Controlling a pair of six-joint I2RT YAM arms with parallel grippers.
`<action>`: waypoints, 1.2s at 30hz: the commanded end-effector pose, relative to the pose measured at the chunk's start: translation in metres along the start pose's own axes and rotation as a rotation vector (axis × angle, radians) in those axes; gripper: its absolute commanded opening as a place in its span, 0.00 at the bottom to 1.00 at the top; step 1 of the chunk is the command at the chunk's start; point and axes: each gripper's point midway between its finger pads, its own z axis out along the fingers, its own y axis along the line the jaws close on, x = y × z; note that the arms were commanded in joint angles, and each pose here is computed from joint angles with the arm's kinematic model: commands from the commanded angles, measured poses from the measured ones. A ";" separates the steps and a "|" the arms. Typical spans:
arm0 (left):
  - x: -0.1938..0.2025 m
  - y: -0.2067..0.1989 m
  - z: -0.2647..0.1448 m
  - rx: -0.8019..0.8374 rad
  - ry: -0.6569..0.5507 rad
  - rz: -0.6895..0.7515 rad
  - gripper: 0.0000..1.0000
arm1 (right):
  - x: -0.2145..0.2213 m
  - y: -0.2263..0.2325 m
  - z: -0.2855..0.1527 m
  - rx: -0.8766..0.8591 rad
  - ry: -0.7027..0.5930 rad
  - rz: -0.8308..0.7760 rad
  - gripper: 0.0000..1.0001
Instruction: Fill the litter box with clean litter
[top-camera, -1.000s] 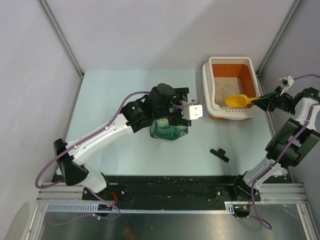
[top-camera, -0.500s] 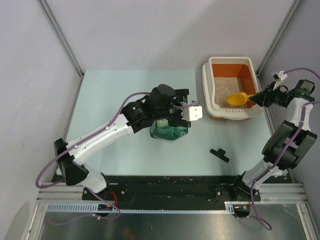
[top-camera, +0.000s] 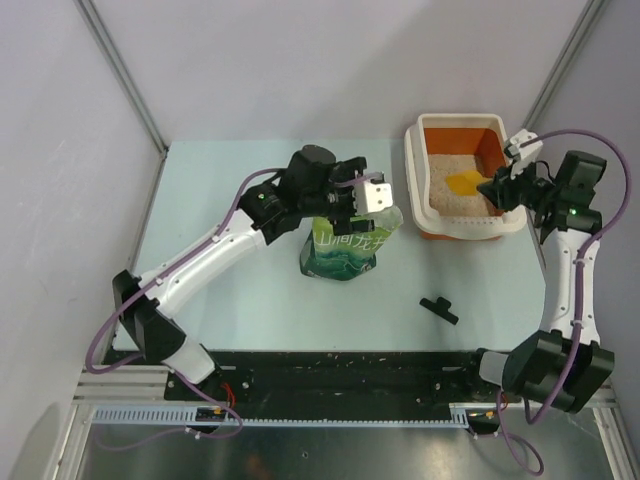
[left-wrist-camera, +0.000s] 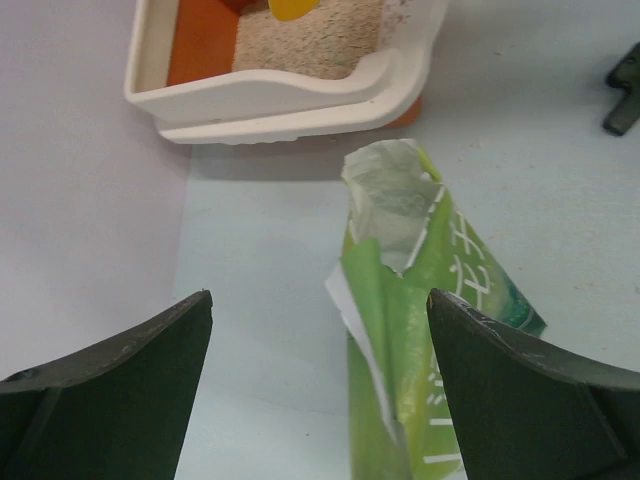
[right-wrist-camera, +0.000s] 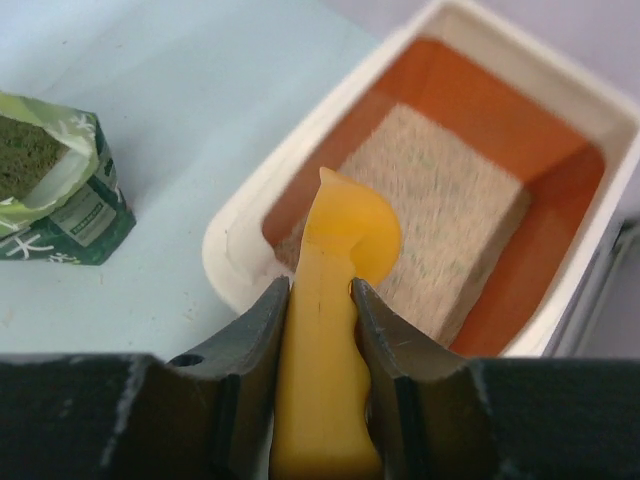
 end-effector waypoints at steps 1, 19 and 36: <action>-0.025 -0.011 -0.020 0.061 -0.133 -0.011 0.93 | -0.019 -0.030 -0.031 0.179 -0.061 0.222 0.00; -0.031 0.004 -0.026 0.024 -0.222 -0.091 0.92 | 0.041 0.091 -0.092 -0.021 0.115 0.910 0.00; -0.015 0.010 -0.040 -0.058 -0.185 -0.116 0.93 | 0.181 0.055 -0.044 0.090 0.475 1.210 0.02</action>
